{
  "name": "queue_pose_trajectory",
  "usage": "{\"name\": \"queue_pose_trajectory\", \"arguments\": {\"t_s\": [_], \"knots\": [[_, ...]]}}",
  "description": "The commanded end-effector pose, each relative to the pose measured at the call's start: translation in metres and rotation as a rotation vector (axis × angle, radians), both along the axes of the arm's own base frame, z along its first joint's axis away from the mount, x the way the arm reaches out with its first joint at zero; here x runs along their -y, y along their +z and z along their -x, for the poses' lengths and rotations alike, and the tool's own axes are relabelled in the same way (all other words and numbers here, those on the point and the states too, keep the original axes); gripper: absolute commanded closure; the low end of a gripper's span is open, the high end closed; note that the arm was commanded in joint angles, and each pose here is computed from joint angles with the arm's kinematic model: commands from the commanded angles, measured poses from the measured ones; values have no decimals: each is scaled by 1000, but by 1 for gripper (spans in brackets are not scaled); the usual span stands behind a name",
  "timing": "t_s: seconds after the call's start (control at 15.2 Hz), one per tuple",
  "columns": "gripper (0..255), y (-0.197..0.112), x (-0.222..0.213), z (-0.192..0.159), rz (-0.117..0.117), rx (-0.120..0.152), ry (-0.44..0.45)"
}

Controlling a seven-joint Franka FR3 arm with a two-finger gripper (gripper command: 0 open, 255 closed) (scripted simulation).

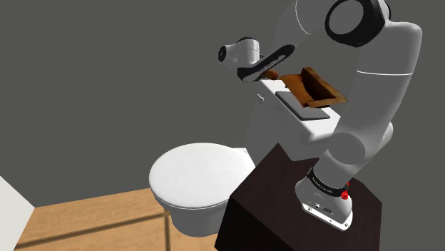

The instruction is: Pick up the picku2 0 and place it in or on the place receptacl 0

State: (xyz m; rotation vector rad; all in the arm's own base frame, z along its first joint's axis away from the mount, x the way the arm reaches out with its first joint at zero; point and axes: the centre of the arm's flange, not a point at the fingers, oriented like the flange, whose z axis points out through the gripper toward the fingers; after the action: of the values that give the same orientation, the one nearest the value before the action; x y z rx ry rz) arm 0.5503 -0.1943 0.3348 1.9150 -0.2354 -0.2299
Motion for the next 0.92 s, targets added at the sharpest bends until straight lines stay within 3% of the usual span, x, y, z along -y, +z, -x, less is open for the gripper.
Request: {"name": "queue_pose_trajectory", "arguments": {"t_s": [0.0, 0.86], "knots": [[255, 12, 2, 0, 2, 1, 0], [255, 80, 2, 0, 2, 1, 0]]}}
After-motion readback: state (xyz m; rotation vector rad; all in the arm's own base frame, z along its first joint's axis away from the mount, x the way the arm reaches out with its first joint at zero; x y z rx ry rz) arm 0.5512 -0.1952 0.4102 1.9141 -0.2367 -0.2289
